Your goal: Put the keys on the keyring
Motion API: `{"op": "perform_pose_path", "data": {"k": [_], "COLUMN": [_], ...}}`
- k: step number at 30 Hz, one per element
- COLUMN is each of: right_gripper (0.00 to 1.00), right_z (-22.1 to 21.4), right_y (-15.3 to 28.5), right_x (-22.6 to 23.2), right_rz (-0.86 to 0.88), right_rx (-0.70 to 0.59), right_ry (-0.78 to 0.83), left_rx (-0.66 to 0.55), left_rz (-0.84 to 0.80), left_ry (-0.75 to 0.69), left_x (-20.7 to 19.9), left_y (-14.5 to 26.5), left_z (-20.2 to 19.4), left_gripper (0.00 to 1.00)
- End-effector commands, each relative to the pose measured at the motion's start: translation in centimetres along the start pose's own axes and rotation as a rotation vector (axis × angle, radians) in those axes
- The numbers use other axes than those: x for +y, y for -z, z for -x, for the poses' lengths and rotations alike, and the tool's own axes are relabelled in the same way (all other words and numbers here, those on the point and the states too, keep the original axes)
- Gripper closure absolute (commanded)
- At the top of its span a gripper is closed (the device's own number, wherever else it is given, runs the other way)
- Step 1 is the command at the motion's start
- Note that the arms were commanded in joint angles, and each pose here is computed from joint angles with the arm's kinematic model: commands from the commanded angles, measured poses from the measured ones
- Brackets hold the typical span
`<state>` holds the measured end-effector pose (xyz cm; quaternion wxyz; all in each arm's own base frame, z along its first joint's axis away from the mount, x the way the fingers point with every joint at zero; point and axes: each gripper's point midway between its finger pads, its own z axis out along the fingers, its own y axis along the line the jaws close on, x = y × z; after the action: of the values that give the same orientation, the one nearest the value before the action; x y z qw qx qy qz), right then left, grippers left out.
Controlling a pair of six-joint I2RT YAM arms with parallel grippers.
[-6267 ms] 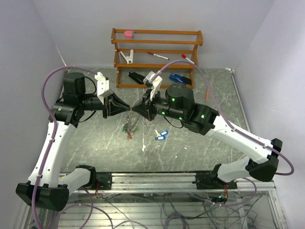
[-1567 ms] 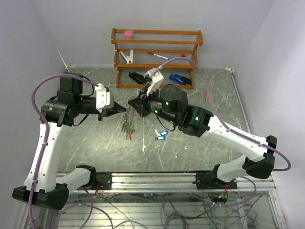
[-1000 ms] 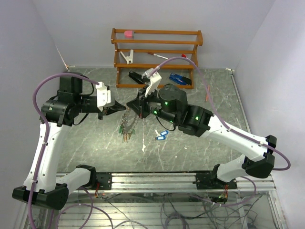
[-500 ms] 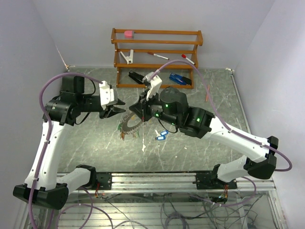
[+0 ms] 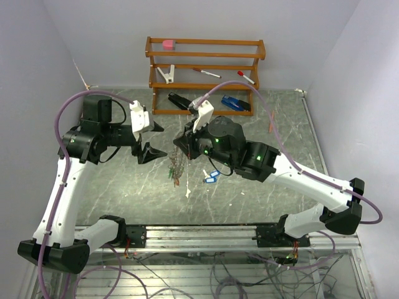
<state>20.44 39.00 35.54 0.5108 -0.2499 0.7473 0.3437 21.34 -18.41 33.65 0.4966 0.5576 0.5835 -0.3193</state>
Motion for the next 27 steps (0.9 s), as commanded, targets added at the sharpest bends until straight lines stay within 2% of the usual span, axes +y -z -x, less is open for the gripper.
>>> {"op": "perform_pose_path", "data": {"k": [1,5,12,18,27], "right_gripper": [1.0,1.0,1.0,1.0,1.0], "right_z": [2.0,2.0,2.4,3.2,4.5], "right_y": [0.0,-0.6,-1.1,-1.3,-0.1], "right_x": [-0.2,-0.2,0.7,1.8,3.8], "right_rz": [-0.029,-0.043,-0.064,-0.063,-0.007], "right_rx": [-0.071,-0.066,-0.076,-0.103,-0.129], "right_ry": [-0.014,-0.009,0.011,0.021,0.004], "left_rx": [-0.072,-0.084,-0.081,0.007,0.035], "left_rz": [-0.049,-0.068,-0.125,-0.079,0.007], "left_ry": [0.034,0.074,0.171,0.179,0.182], "left_x": [-1.1,-1.6,-2.5,-2.1,-0.5], "left_y": [0.1,0.0,-1.5,-2.2,-2.3], "left_z": [2.2,2.4,1.8,0.1,-0.4], "left_gripper": [0.06,0.02,0.02,0.03,0.06]}}
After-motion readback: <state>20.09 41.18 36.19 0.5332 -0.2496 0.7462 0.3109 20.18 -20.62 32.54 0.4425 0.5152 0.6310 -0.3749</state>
